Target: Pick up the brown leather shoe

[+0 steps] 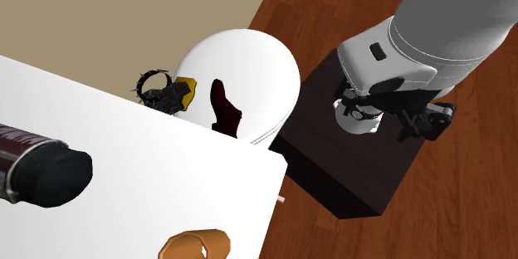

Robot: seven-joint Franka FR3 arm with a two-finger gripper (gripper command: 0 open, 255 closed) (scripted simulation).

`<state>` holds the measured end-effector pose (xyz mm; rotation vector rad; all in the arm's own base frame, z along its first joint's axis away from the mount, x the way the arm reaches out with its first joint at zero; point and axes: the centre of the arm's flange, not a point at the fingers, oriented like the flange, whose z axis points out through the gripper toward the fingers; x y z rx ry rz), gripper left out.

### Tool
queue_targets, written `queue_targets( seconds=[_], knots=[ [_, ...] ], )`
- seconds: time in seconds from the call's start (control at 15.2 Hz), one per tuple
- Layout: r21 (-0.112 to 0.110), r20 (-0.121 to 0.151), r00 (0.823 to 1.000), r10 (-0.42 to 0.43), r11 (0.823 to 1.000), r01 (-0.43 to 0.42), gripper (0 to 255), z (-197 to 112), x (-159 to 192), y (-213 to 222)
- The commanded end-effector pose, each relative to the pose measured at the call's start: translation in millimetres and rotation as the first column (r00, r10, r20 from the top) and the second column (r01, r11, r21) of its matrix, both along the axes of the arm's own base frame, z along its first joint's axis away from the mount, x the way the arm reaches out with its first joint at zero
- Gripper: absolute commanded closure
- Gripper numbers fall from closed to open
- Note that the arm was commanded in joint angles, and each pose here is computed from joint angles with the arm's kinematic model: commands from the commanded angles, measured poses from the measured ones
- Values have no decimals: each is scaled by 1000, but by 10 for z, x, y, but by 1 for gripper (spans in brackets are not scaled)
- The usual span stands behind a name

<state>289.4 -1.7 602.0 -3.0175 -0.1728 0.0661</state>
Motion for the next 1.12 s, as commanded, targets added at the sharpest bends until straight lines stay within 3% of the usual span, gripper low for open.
queue_targets(
  seconds=[0.0, 0.53, 1.06],
  knots=[
    [0, 0, 1000, 0, 1000, 0, 0, 0, 0, 0],
    [-1, 2, 986, 168, 986, -168, 0, -537, -129, -878],
    [-3, 4, 943, 332, 943, -332, 0, -1074, -107, -1765]
  ],
)
